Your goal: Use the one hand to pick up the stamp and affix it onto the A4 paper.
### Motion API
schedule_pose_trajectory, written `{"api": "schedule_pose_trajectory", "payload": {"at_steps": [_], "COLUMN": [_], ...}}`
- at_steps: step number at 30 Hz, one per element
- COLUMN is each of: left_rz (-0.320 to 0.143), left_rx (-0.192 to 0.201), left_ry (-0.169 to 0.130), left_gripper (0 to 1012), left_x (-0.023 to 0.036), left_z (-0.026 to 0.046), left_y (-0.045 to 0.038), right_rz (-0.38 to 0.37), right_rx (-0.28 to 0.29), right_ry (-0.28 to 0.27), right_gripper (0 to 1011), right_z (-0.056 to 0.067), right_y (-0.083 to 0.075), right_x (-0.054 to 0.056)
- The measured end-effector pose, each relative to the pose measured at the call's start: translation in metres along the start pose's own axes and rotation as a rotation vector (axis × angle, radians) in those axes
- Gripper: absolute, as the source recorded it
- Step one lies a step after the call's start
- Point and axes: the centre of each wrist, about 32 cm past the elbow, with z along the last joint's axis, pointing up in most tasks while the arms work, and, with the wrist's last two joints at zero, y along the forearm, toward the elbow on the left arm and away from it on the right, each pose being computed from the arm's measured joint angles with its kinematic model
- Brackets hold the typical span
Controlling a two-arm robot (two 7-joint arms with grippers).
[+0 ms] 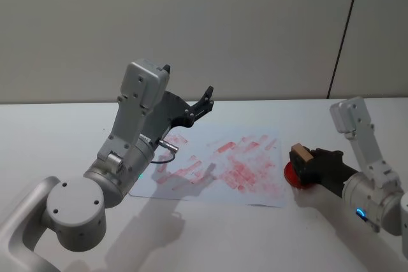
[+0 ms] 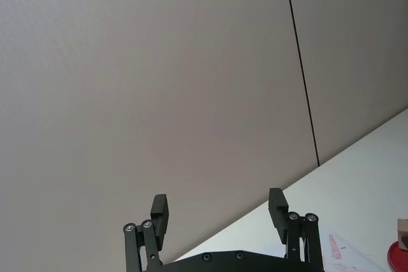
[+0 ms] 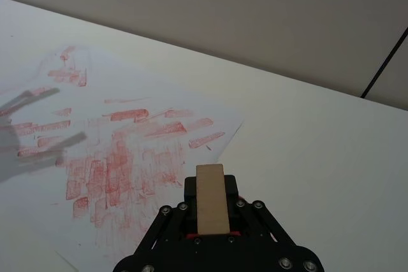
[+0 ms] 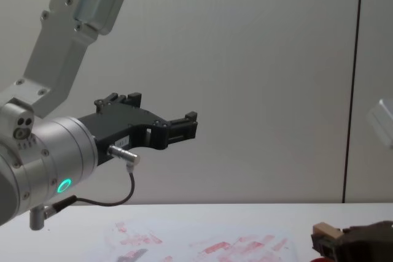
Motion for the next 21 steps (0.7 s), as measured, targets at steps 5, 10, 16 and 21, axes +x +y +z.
{"api": "schedule_pose_trajectory", "payload": {"at_steps": [5, 10, 16, 21], "left_rz": [0.000, 0.000, 0.000, 0.000], "left_rx": [0.000, 0.000, 0.000, 0.000], "left_ry": [0.000, 0.000, 0.000, 0.000], "left_gripper": [1001, 1001, 1001, 1001], "left_x": [0.0000, 0.0000, 0.0000, 0.0000], "left_z": [0.0000, 0.0000, 0.0000, 0.0000], "left_y": [0.0000, 0.0000, 0.0000, 0.0000], "right_rz": [-0.008, -0.017, -0.023, -0.026], "right_rx": [-0.016, -0.027, -0.035, -0.039], "right_ry": [-0.011, -0.020, -0.025, -0.028], "right_gripper": [220, 220, 355, 498], "right_z": [-0.0033, -0.0060, -0.0080, -0.0091], "right_y": [0.0014, 0.0023, 0.0029, 0.0031], "right_x": [0.0001, -0.0001, -0.0003, -0.0003]}}
